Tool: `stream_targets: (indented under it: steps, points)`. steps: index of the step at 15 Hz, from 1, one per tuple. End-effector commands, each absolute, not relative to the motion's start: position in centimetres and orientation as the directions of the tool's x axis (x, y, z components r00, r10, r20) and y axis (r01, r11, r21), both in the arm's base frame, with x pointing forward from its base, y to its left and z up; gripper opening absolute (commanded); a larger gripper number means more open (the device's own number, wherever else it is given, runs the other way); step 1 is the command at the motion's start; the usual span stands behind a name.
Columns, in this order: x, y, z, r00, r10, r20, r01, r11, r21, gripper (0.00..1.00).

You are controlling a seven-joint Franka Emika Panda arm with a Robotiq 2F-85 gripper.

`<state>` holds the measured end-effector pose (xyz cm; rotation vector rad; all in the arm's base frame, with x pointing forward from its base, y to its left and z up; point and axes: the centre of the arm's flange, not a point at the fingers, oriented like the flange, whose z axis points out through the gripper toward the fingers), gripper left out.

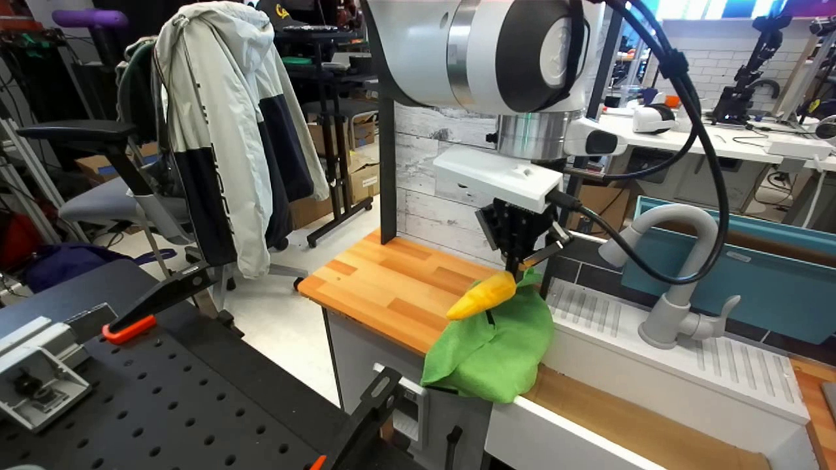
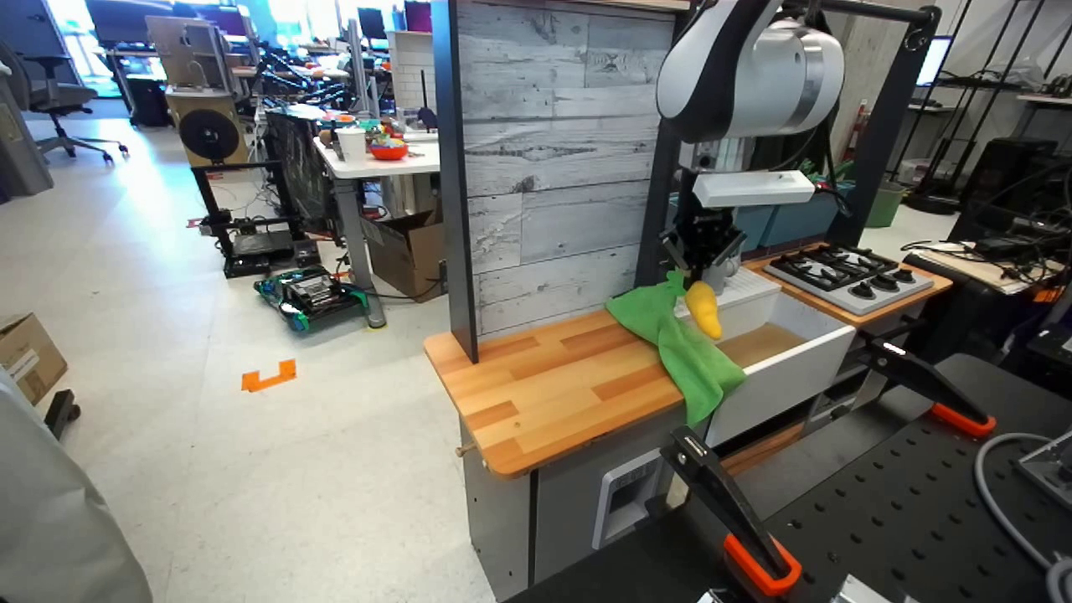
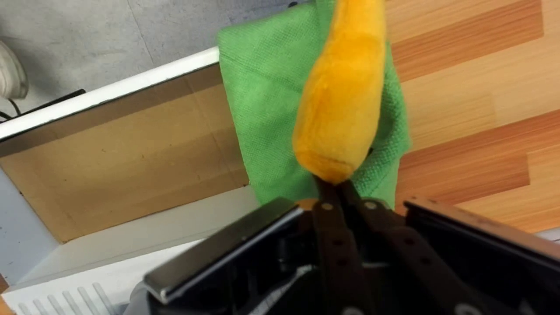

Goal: Put the carrot on the green towel.

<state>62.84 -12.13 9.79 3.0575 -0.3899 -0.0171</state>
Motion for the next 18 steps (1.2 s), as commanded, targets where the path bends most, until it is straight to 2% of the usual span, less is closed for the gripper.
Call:
stream_targets:
  steps: [1, 16, 17, 18]
  points:
    - [63.7, -14.2, 8.5, 0.957, -0.289, 0.003, -0.289, -0.957, 0.042, 0.01]
    - [65.7, -15.7, 0.7, 0.928, -0.364, -0.085, -0.357, -0.93, 0.09, 0.01]
    - [65.7, -15.8, 0.6, 0.926, -0.367, -0.087, -0.36, -0.929, 0.088, 0.29]
    - [65.8, -15.8, 0.5, 0.925, -0.37, -0.086, -0.363, -0.928, 0.087, 0.3]
